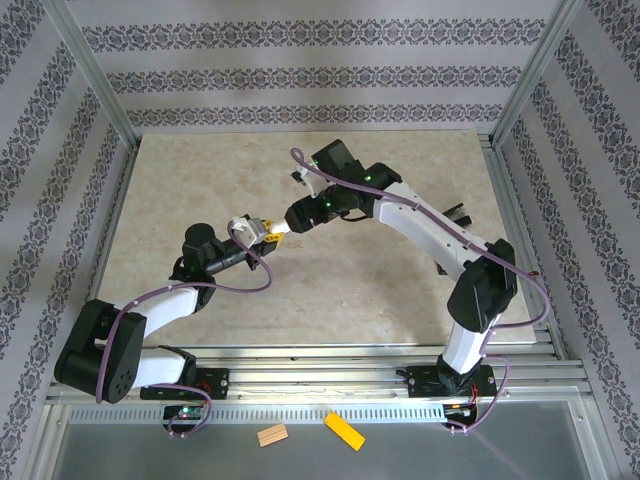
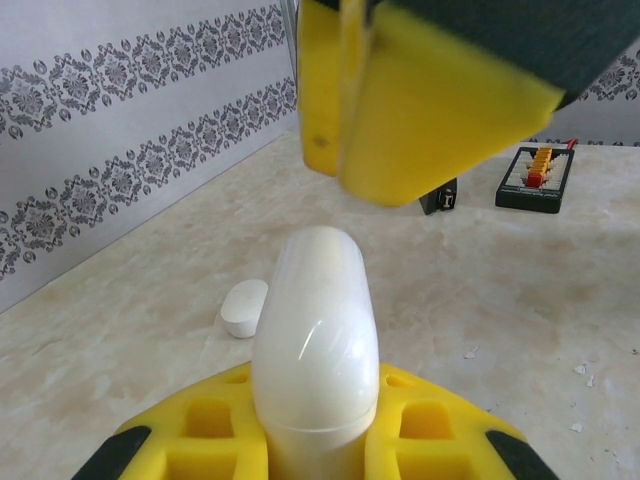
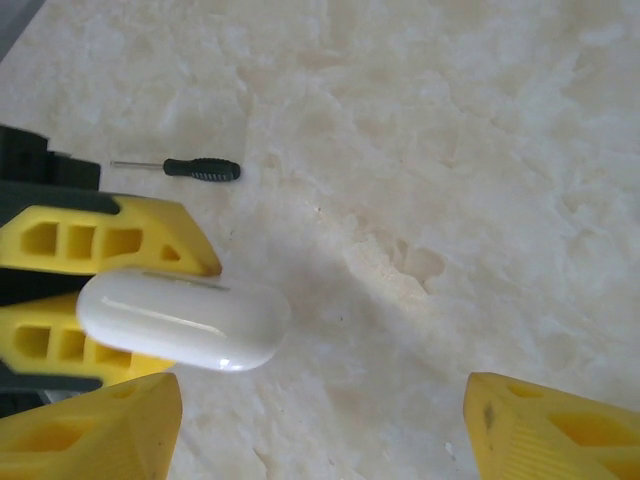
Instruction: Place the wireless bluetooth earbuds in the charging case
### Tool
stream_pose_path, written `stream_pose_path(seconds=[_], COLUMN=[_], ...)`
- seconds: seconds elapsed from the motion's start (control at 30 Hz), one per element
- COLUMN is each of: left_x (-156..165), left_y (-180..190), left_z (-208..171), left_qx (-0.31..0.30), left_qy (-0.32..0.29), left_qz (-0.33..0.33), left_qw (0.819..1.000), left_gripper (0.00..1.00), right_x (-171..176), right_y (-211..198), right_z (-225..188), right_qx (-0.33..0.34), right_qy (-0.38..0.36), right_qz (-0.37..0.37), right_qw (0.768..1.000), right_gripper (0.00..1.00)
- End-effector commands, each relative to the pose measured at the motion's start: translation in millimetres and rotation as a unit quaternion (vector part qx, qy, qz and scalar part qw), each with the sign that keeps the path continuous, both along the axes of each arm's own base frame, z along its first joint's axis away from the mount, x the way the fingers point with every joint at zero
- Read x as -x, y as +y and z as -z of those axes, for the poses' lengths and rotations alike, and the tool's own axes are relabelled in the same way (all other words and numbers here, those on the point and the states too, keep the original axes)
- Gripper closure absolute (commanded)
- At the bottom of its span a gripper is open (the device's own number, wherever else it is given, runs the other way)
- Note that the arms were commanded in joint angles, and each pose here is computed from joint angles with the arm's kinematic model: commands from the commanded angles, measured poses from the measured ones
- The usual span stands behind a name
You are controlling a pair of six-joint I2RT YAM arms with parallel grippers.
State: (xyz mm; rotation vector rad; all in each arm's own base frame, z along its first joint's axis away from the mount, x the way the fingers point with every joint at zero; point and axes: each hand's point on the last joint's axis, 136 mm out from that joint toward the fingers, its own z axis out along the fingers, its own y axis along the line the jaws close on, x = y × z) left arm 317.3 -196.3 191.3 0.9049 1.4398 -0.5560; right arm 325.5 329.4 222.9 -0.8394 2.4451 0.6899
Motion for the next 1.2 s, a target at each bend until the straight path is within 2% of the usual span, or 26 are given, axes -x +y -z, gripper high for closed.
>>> stream_pose_path(seconds=[0.0,0.13,0.23,0.33,0.43,0.5,0.7,0.8,0.87,1.0,1.07,1.17], left_x=[7.0,15.1,18.7,25.5,29.0,29.3,33.3,32.1,33.1,35.5,34.9,34.1], left_y=[-7.4,-13.2,-13.9,-17.8,-20.8,-21.5,-24.4,-24.7,-25.8,-27.0,-27.7,-28.0], left_z=[-20.4,-18.5,-23.0,-25.6,-23.6,-24.1,-30.3,-31.0,-33.3,-37.4,-36.3,-37.2], left_qx=[0.014,0.009,0.021,0.026,0.024,0.029,0.038,0.042,0.047,0.055,0.056,0.061], left_qy=[-0.031,-0.021,-0.028,-0.022,-0.012,-0.015,-0.019,-0.017,-0.017,-0.018,-0.015,-0.016], left_qz=[0.026,0.056,0.061,0.085,0.102,0.105,0.121,0.121,0.127,0.136,0.137,0.139], left_qw=[0.999,0.998,0.997,0.996,0.994,0.994,0.992,0.992,0.991,0.989,0.989,0.988], left_gripper=[1.0,1.0,1.0,1.0,1.0,1.0,1.0,1.0,1.0,1.0,1.0,1.0], right_x=[8.2,32.6,54.1,61.9,72.5,74.4,70.7,63.9,59.2,50.3,46.9,42.4], right_y=[2.3,0.5,-2.0,-4.4,-7.3,-7.0,4.1,9.8,13.4,19.0,21.0,20.9], right_z=[-29.8,-32.9,-30.4,-35.8,-34.1,-31.4,-27.3,-18.9,-13.6,-3.7,-0.6,4.3], right_qx=[-0.036,-0.029,-0.025,-0.048,-0.062,-0.062,-0.085,-0.084,-0.083,-0.08,-0.08,-0.077], right_qy=[-0.071,-0.148,-0.214,-0.266,-0.286,-0.29,-0.274,-0.259,-0.251,-0.242,-0.239,-0.237], right_qz=[-0.064,-0.171,-0.266,-0.308,-0.356,-0.373,-0.397,-0.4,-0.399,-0.396,-0.392,-0.387], right_qw=[0.995,0.974,0.94,0.912,0.887,0.879,0.872,0.875,0.878,0.882,0.885,0.888], right_gripper=[0.25,0.23,0.22,0.24,0.26,0.27,0.31,0.38,0.47,0.54,0.64,0.63])
